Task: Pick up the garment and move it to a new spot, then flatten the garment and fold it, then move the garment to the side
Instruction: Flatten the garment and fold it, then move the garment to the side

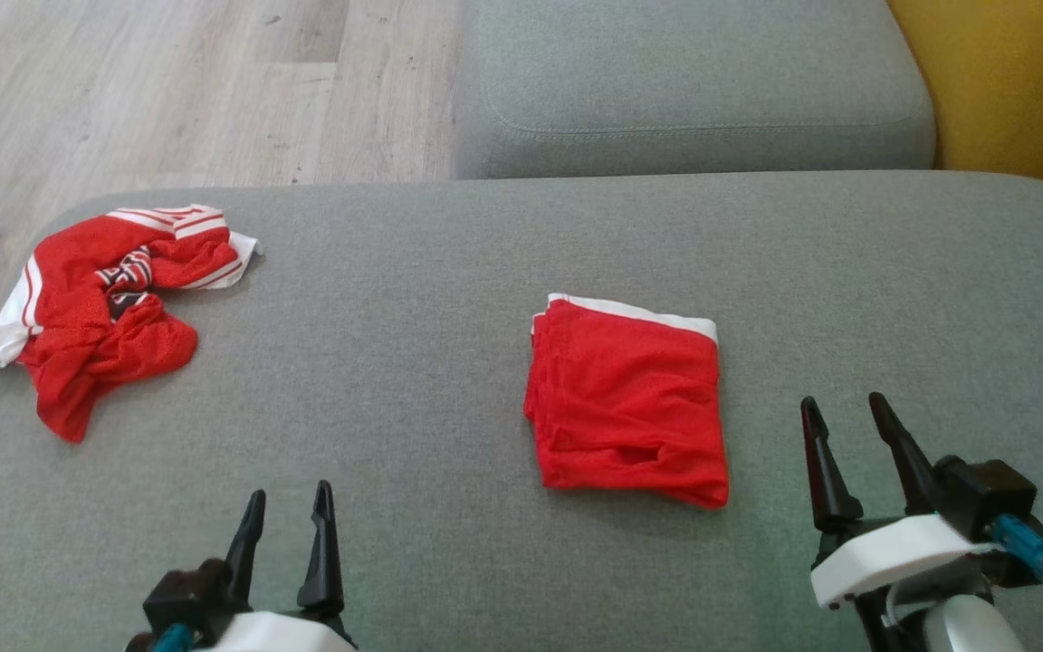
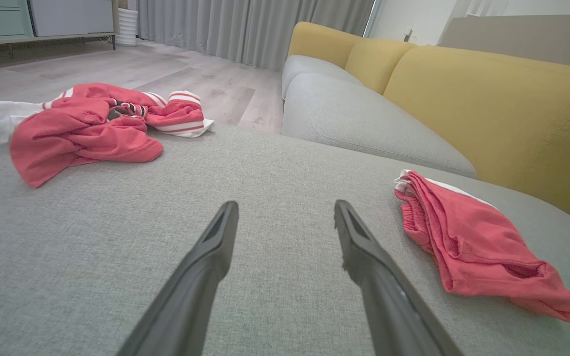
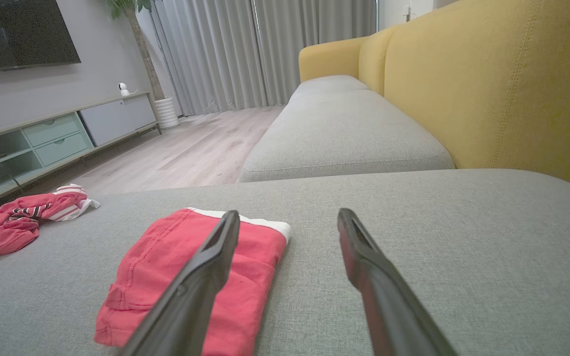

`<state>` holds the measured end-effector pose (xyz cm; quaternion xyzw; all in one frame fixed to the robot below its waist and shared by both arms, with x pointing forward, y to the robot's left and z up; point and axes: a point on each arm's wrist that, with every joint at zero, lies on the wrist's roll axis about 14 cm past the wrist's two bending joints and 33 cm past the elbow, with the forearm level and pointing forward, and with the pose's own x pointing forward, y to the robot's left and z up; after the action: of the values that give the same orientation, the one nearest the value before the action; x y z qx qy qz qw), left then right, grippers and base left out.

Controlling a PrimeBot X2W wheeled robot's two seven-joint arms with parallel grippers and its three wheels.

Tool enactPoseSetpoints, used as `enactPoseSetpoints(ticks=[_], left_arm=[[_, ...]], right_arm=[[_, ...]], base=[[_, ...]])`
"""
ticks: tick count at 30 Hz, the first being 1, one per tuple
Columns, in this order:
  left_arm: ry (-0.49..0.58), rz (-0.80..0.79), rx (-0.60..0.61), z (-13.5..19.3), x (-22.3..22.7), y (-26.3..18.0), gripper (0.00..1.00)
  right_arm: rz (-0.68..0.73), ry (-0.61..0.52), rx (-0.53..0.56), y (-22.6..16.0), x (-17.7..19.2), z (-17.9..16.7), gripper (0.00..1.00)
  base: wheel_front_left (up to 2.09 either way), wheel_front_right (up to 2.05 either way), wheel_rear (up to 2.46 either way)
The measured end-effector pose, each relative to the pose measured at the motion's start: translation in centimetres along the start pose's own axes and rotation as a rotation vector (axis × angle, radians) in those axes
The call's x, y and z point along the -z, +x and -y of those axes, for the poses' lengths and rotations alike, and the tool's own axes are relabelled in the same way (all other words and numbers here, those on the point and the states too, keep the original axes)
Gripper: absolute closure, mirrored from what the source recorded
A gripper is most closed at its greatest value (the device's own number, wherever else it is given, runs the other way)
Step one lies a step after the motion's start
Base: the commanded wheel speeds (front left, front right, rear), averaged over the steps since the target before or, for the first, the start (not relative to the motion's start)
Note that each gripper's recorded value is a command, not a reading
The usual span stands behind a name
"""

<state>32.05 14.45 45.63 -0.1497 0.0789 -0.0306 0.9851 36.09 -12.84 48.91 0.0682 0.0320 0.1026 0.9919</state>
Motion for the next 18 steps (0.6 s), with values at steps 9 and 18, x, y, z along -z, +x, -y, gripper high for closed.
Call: enactPoseSetpoints(ticks=[9,18], left_arm=[[0.005,0.011,-0.019,-0.7,-0.2,0.0,0.0],[0.003,0.014,-0.018,-0.6,-0.3,0.2,0.0]], right_arm=[[-0.017,0.0,0.008,0.2,0.3,0.3,0.0],[-0.127,-0.05,0.029,1.6,1.5,1.3,0.0]], base=[[0.0,0.0,0.0],[0.0,0.0,0.0]])
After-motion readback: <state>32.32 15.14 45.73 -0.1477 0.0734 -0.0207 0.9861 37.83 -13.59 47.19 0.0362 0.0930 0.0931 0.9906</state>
